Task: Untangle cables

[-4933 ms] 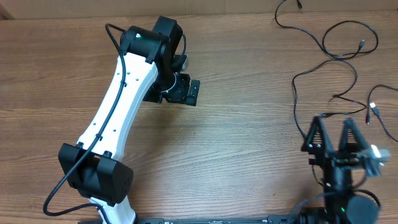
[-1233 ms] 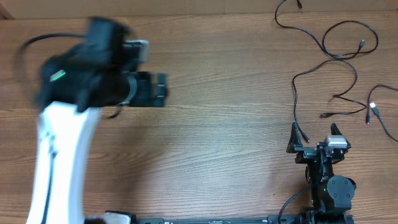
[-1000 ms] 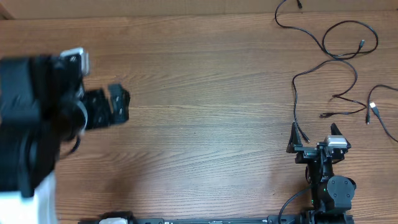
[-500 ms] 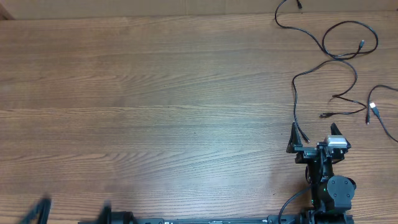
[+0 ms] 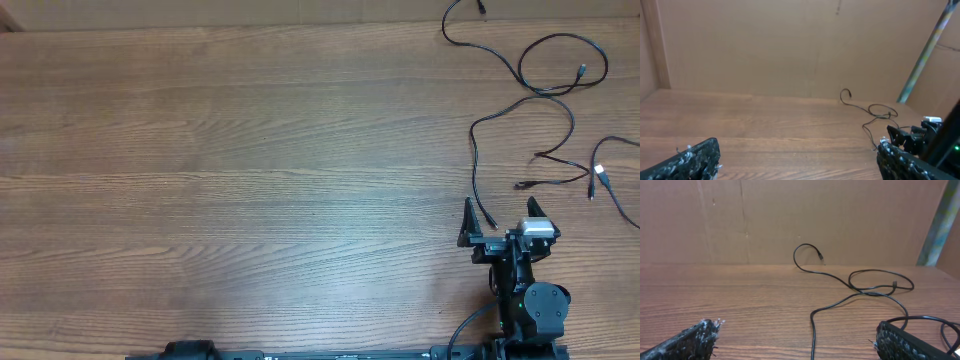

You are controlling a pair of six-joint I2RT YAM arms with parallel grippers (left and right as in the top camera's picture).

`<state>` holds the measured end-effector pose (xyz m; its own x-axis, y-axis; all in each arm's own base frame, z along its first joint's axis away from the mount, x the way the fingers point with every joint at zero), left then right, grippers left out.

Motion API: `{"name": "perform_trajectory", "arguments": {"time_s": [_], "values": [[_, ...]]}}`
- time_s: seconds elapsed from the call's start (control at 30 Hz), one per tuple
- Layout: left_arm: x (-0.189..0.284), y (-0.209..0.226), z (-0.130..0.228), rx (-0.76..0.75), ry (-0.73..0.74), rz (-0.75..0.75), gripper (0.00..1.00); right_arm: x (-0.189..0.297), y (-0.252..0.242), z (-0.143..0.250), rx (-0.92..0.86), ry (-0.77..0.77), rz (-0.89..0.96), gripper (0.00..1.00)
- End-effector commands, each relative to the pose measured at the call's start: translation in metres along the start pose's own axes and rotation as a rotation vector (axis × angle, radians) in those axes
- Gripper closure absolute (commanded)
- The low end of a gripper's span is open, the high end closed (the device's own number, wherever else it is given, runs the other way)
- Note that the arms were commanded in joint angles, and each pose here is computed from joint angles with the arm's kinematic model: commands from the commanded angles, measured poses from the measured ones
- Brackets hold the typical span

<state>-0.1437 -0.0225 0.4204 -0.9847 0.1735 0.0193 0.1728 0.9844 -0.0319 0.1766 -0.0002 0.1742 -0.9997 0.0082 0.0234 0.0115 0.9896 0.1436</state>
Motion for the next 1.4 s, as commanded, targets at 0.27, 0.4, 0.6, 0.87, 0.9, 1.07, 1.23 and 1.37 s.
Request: {"name": "perform_trajectory", "arguments": {"time_s": [0.27, 0.4, 0.6, 0.87, 0.9, 1.07, 1.23, 1.37], "values": [[0.036, -0.006, 0.025, -0.014, -0.122, 0.017, 0.0, 0.0, 0.001, 0.003, 0.005, -0.001, -0.007, 0.0], [0.047, -0.008, 0.034, -0.022, -0.161, 0.016, 0.0, 0.0, 0.001, 0.003, 0.005, -0.001, -0.007, 0.0], [0.06, -0.01, 0.045, -0.032, -0.21, 0.018, 0.0, 0.0, 0.001, 0.003, 0.005, -0.001, -0.007, 0.0], [0.073, -0.012, 0.057, -0.042, -0.262, 0.022, 0.0, 0.0, 0.001, 0.003, 0.005, -0.001, -0.007, 0.0], [0.075, -0.012, 0.057, -0.044, -0.271, 0.024, 0.0, 0.0, 0.001, 0.003, 0.005, -0.001, -0.007, 0.0], [0.079, -0.013, 0.057, -0.047, -0.285, 0.025, 0.0, 0.0, 0.001, 0.003, 0.005, -0.001, -0.007, 0.0], [0.079, -0.013, 0.057, -0.046, -0.285, 0.025, 0.0, 0.0, 0.001, 0.003, 0.005, -0.001, -0.007, 0.0], [0.079, -0.013, 0.057, -0.047, -0.285, 0.025, 0.0, 0.0, 0.001, 0.003, 0.005, -0.001, -0.007, 0.0]]}}
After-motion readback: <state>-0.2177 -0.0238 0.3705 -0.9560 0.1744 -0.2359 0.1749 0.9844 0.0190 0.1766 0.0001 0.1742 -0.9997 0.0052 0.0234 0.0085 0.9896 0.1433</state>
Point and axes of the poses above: each gripper's point midway between its finger pads, its own x axis back along the fingers, its own y axis along the line the jaws close on, z = x × y, the point moved 7 cm from there along x, back along the fingers, and after that the axes turned 9 degrees about -x, right-handed, at the moved point
